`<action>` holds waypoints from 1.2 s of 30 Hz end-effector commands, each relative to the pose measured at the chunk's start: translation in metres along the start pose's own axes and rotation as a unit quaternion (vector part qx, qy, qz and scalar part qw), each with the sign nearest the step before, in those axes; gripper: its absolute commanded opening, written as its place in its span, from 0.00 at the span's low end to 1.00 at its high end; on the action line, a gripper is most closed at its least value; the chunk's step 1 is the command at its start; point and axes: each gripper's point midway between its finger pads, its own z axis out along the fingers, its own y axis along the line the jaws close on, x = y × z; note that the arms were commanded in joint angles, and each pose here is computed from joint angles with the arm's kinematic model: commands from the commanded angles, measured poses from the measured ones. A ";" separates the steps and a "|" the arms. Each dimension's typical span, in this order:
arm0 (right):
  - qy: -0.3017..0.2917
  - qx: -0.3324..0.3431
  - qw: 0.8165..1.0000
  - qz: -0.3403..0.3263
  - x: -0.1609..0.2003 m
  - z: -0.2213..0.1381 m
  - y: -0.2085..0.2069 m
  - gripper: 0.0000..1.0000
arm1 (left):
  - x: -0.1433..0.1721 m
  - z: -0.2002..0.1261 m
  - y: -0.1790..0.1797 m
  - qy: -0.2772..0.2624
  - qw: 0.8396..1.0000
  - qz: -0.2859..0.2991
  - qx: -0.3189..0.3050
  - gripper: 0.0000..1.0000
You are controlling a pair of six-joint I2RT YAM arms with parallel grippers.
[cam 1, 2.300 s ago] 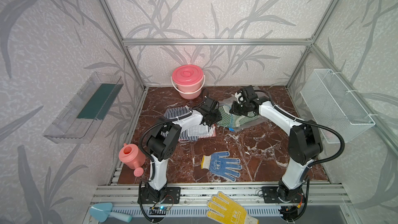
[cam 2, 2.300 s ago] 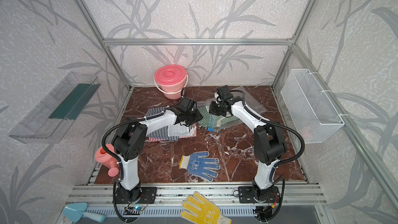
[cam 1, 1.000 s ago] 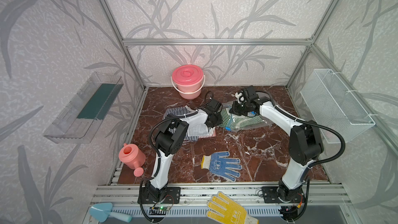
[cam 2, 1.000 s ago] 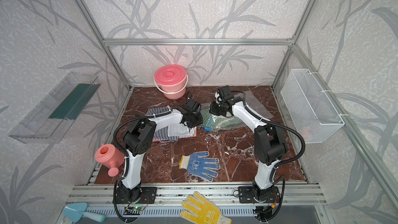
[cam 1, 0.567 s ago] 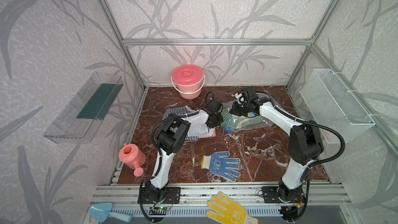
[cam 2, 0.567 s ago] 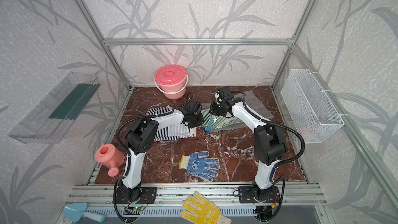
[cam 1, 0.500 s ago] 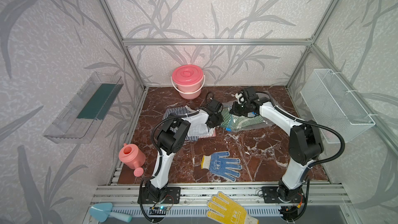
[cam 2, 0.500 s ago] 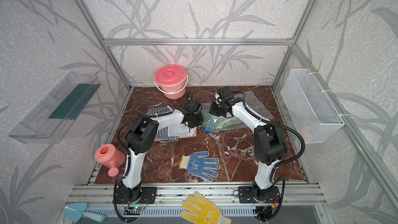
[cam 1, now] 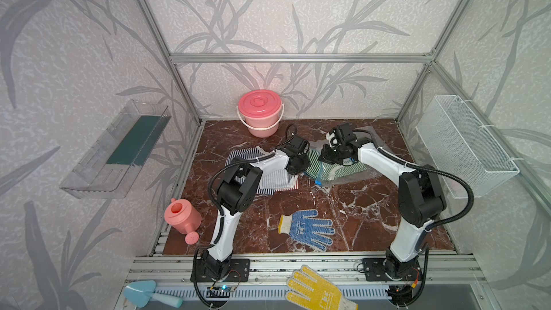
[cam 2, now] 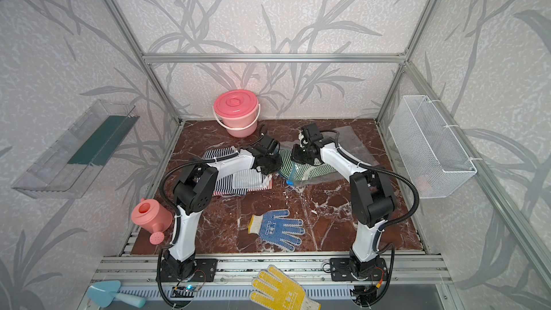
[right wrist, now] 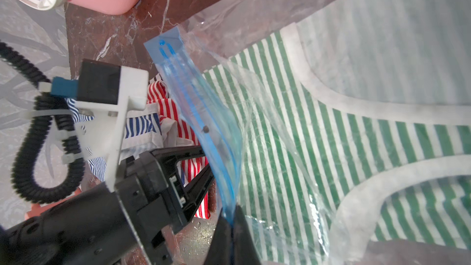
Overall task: Take the tank top out of the vacuum bag
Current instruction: Take out the tank top from the vacuum bag.
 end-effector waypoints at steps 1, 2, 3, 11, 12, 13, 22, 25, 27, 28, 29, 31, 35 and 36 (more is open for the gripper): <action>0.001 0.004 1.000 0.001 0.000 0.007 -0.007 0.00 | -0.011 -0.026 -0.019 -0.021 1.000 0.013 0.011 0.00; 0.002 0.005 1.000 0.001 0.001 0.008 -0.008 0.00 | -0.011 -0.027 -0.020 -0.021 1.000 0.013 0.012 0.00; 0.003 0.004 1.000 0.001 0.001 0.008 -0.007 0.00 | -0.012 -0.028 -0.021 -0.022 1.000 0.013 0.013 0.00; 0.009 0.009 1.000 0.005 0.004 0.016 -0.013 0.00 | -0.017 -0.045 -0.030 -0.034 0.999 0.019 0.025 0.00; 0.010 0.011 1.000 0.006 0.004 0.017 -0.014 0.00 | -0.018 -0.048 -0.030 -0.037 0.999 0.021 0.025 0.00; 0.010 0.012 1.000 0.006 0.004 0.017 -0.015 0.00 | -0.019 -0.051 -0.030 -0.041 0.999 0.023 0.024 0.00; 0.012 0.017 1.000 0.005 0.005 0.021 -0.018 0.00 | -0.031 -0.074 -0.033 -0.072 0.996 0.055 0.013 0.00; 0.014 0.017 1.000 0.006 0.006 0.021 -0.019 0.00 | -0.035 -0.082 -0.033 -0.082 0.995 0.064 0.004 0.00; 0.014 0.017 1.000 0.006 0.007 0.021 -0.019 0.00 | -0.037 -0.088 -0.033 -0.087 0.994 0.071 0.001 0.00; 0.014 0.017 1.000 0.006 0.007 0.021 -0.019 0.00 | -0.039 -0.091 -0.033 -0.092 0.993 0.073 -0.002 0.00; 0.013 0.016 1.000 0.006 0.006 0.021 -0.019 0.00 | -0.040 -0.094 -0.033 -0.095 0.993 0.075 -0.004 0.00; 0.015 0.016 1.000 0.006 0.007 0.022 -0.019 0.00 | -0.043 -0.098 -0.031 -0.101 0.992 0.076 -0.007 0.00; 0.015 0.017 1.000 0.006 0.006 0.024 -0.019 0.00 | -0.046 -0.105 -0.029 -0.106 0.991 0.077 -0.010 0.00; 0.017 0.017 1.000 0.007 0.006 0.024 -0.019 0.00 | -0.047 -0.107 -0.029 -0.108 0.991 0.078 -0.010 0.00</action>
